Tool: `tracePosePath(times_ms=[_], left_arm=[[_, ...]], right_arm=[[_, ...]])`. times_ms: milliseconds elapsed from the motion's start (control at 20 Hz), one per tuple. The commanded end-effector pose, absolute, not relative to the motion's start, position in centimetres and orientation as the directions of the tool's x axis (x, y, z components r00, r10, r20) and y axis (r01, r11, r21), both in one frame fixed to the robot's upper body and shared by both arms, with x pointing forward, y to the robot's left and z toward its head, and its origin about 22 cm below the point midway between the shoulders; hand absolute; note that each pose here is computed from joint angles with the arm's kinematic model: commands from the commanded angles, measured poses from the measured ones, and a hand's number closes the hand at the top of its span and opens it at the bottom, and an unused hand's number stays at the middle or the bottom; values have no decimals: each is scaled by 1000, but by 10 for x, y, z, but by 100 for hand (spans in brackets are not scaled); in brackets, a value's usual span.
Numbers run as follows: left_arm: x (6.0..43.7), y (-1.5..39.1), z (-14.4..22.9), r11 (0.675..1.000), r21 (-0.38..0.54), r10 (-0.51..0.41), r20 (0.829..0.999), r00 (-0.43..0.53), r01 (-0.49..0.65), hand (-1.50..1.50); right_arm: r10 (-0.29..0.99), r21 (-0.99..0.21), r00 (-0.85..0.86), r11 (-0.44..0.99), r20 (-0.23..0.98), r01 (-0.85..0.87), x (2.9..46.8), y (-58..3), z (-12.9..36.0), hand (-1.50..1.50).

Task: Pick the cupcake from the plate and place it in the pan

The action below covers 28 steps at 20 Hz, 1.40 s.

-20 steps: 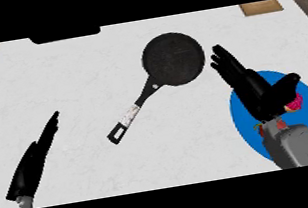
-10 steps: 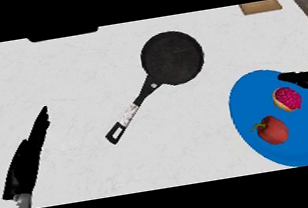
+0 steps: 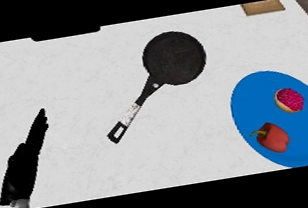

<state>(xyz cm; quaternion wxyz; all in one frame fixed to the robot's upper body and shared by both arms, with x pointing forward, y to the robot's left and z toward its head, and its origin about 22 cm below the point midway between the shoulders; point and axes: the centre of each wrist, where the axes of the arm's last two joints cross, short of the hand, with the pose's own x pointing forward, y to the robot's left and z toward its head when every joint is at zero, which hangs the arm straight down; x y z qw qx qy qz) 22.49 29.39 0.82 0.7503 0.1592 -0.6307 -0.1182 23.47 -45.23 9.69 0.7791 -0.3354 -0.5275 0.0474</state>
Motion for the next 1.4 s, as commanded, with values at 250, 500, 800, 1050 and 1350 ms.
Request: tracePosePath(times_ms=[250, 500, 800, 1050, 1350], left_arm=[[223, 280, 3, 928, 371, -365, 914, 178, -6, 0], [223, 273, 6, 923, 383, -374, 913, 164, -29, 0], [226, 272, 7, 924, 382, -376, 912, 162, -9, 0], [235, 290, 11, 923, 384, -377, 910, 173, -8, 0], [221, 286, 2, 924, 383, -374, 911, 173, -20, 0]], right_arm=[[602, -641, 470, 761, 646, -94, 261, -439, 137, -150], [647, -630, 454, 746, 612, -215, 284, -421, 169, -150], [662, -626, 537, 726, 522, -286, 327, -377, 173, -150], [717, -609, 553, 678, 425, -411, 340, -370, 173, -150], [786, -595, 558, 589, 266, -546, 347, -361, 160, -150]])
